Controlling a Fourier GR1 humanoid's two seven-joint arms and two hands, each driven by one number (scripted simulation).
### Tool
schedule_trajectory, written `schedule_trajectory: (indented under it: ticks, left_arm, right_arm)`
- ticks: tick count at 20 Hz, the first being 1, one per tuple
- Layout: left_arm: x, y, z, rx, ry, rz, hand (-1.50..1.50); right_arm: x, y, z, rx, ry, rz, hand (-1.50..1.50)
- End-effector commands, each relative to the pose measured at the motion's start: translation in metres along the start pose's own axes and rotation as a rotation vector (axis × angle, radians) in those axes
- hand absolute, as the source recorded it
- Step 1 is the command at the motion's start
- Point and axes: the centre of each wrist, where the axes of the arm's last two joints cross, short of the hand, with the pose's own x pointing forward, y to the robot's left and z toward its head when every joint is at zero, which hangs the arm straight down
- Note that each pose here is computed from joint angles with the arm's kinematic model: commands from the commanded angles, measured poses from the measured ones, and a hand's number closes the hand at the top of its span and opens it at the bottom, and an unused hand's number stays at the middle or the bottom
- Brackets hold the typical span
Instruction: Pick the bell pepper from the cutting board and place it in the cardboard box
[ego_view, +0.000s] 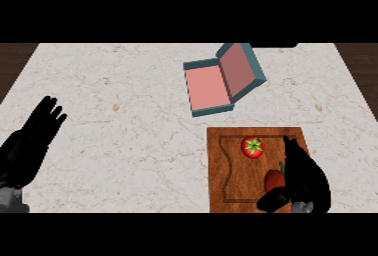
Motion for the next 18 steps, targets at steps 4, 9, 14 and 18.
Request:
schedule_trajectory:
  ticks: [4, 9, 14, 18]
  left_arm:
    - [-0.004, -0.005, 0.0, 0.001, 0.001, -0.01, 0.0]
    - [0.009, -0.002, -0.014, -0.002, -0.003, 0.015, 0.0]
    - [-0.004, -0.023, 0.0, -0.01, 0.01, 0.003, 0.0]
    - [0.018, 0.0, -0.006, -0.021, 0.003, 0.011, 0.0]
  right_arm:
    - [0.02, -0.001, -0.011, 0.06, 0.145, 0.06, -1.5]
    - [-0.006, 0.014, -0.012, 0.093, 0.154, 0.081, -1.5]
    - [0.001, 0.028, -0.02, 0.086, 0.158, 0.075, -1.5]
    - [-0.004, 0.014, -0.022, 0.076, 0.149, 0.07, -1.5]
